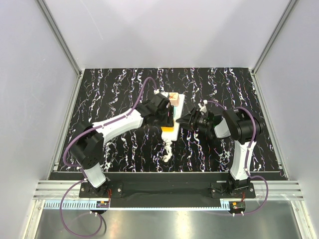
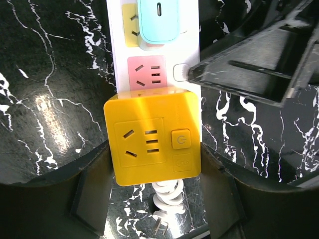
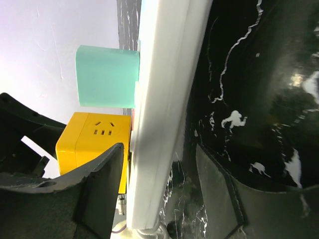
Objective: Pull the plug off the socket
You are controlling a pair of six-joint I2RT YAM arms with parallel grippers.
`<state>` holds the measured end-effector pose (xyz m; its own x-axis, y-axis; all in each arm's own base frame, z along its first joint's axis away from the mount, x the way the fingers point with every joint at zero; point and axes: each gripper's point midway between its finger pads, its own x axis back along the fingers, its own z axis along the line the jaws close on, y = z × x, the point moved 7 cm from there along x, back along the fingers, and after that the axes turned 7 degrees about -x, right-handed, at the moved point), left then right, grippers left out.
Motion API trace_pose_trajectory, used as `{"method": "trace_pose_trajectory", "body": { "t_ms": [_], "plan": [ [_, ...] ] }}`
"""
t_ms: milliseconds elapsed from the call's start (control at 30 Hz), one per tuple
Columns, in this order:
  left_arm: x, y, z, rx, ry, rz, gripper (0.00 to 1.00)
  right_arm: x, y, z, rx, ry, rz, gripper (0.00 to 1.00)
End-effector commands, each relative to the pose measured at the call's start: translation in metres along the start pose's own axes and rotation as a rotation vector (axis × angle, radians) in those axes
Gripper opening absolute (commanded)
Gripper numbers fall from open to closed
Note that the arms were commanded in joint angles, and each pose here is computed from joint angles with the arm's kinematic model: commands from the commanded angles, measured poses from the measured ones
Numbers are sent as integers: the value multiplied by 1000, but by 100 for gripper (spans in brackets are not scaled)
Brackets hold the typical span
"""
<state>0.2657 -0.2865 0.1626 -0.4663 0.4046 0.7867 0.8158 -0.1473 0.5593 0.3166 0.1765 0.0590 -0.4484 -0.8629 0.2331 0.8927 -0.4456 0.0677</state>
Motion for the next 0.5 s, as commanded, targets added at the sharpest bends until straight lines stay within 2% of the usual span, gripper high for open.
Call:
{"method": "trace_pose_trajectory", "body": {
  "t_ms": [0,200,367,433,467],
  "plan": [
    [26,32,-27,22,-157,-147,0,-9,-2,5,38,36,32,64],
    [22,31,-30,28,-170,-139,0,-12,-2,4,36,37,38,53],
    [24,33,-32,30,-177,-146,0,-15,-4,-5,5,-5,49,20],
    [25,35,-32,28,-179,-152,0,-15,-3,-6,18,-17,46,14],
    [27,37,-33,27,-181,-159,0,-14,-3,-7,11,-30,46,8]
  ]
}}
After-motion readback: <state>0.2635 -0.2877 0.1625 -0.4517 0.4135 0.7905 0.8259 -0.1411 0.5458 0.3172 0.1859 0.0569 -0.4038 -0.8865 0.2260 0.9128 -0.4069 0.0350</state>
